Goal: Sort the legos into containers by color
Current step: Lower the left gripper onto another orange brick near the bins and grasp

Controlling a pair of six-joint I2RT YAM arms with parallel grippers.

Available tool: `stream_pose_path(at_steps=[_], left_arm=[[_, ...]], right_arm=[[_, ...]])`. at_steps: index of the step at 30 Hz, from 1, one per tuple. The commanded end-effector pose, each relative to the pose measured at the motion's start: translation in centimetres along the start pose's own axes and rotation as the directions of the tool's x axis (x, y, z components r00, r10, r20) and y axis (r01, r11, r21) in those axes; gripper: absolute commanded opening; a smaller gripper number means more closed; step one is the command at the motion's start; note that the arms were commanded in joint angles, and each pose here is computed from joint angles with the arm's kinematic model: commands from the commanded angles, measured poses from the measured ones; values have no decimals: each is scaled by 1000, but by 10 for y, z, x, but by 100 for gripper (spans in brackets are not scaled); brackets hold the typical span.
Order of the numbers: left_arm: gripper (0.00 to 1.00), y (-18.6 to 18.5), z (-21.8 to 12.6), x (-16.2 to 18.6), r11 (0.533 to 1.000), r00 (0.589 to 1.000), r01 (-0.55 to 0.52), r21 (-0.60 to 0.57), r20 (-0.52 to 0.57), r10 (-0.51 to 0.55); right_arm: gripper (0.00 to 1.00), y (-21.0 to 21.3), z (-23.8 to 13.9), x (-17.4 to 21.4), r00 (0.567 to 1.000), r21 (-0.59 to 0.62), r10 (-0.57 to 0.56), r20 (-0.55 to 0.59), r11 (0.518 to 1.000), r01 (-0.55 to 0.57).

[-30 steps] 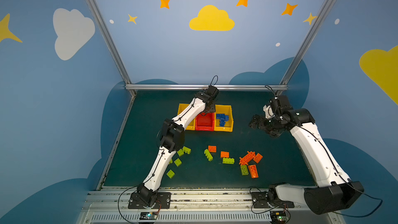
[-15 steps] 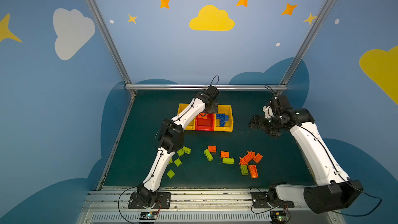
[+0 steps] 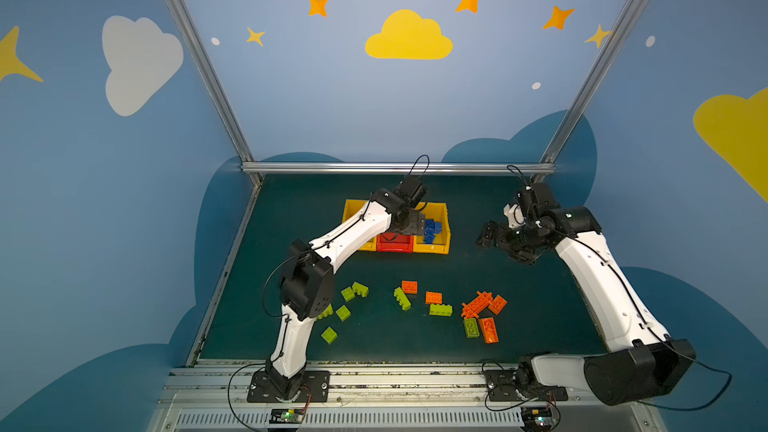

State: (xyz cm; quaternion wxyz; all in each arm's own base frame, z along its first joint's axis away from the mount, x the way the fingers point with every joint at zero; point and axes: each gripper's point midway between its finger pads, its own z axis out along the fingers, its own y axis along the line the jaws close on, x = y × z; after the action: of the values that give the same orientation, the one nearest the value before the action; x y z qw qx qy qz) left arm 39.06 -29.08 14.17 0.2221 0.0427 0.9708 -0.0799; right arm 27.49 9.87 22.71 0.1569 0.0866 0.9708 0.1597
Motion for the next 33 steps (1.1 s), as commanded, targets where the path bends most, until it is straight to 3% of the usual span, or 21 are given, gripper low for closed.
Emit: stream_pose_path(at_steps=[1,14,21,25,33], left_arm=[[100,-12,-4,18,988,997,76,131,-5,-76],[99,-35,19,97,990,990,64,129,-130,-47],[96,-25,41,132,996,975,78,39,-212,-68],[94,-16,47,143,998,970,57,-41,-235,-65],[90,-17,58,148,996,962,32,-85,-269,-53]], right_arm=[[97,-3,-3,9,1000,-1,10,-10,1000,-10],[97,-11,-9,32,999,11,5,-52,1000,-4],[97,-20,-10,47,998,33,15,-65,999,-13],[97,-25,-9,55,997,41,21,-80,999,-18],[97,-30,-10,58,997,64,24,-73,998,-20]])
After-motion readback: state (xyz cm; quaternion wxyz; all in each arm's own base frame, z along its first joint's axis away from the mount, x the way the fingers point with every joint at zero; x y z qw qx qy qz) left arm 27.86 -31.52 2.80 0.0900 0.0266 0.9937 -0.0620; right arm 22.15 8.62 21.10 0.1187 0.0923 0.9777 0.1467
